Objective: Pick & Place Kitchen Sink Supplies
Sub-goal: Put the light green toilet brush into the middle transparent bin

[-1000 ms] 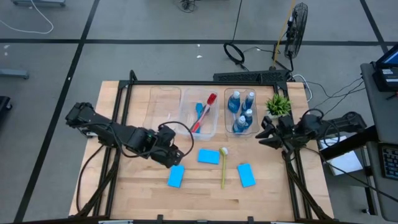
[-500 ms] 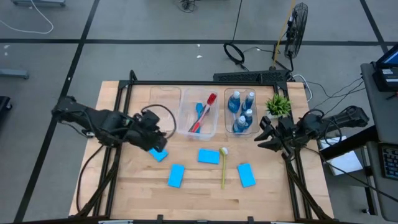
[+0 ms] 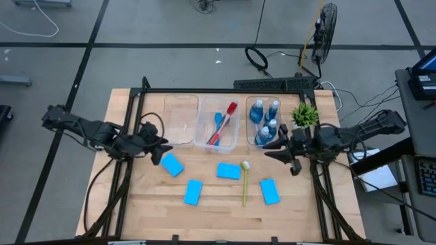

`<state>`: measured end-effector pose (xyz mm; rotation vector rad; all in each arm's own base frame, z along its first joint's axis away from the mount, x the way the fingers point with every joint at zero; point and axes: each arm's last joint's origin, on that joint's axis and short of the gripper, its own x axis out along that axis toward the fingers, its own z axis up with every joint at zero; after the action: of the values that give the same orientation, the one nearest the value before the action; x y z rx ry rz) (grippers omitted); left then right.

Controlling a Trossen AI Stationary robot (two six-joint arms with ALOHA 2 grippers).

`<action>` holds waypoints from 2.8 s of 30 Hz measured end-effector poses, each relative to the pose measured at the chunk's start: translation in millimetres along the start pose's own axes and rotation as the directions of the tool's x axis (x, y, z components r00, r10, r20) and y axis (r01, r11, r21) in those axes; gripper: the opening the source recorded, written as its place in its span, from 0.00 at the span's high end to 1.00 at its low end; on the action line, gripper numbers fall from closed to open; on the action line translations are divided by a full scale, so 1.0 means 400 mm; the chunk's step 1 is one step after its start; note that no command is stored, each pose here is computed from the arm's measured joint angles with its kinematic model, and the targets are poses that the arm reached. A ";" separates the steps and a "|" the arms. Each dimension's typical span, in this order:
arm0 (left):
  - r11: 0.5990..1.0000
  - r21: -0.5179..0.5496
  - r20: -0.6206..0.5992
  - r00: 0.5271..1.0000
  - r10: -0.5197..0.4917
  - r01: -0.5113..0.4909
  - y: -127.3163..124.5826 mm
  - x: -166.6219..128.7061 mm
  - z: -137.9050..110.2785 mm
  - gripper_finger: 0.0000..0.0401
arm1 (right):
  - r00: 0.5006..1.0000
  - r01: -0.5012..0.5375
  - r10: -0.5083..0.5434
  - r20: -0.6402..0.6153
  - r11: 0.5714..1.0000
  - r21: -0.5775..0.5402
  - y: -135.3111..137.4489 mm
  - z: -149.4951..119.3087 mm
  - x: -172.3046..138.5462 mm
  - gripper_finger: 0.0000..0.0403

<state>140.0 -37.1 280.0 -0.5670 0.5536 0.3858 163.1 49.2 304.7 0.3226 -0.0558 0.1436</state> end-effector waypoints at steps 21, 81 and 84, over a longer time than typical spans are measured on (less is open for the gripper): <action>0.993 0.077 0.072 0.993 -0.095 0.089 0.132 -0.008 -0.104 0.54 | 0.906 0.284 -0.185 -0.380 0.933 0.223 0.103 0.003 0.148 0.75; 0.988 0.155 0.064 0.998 -0.022 0.011 0.153 -0.011 -0.115 0.54 | 0.513 0.844 -0.261 -0.818 0.329 0.424 0.000 -0.296 0.255 0.55; 0.988 0.157 0.057 0.998 -0.013 0.004 0.156 -0.011 -0.117 0.54 | 0.516 0.844 -0.264 -0.815 0.317 0.432 0.000 -0.295 0.256 0.56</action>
<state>88.5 -17.4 224.9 -0.4054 0.5208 0.3463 267.9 100.4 200.7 1.2274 0.8657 -0.5551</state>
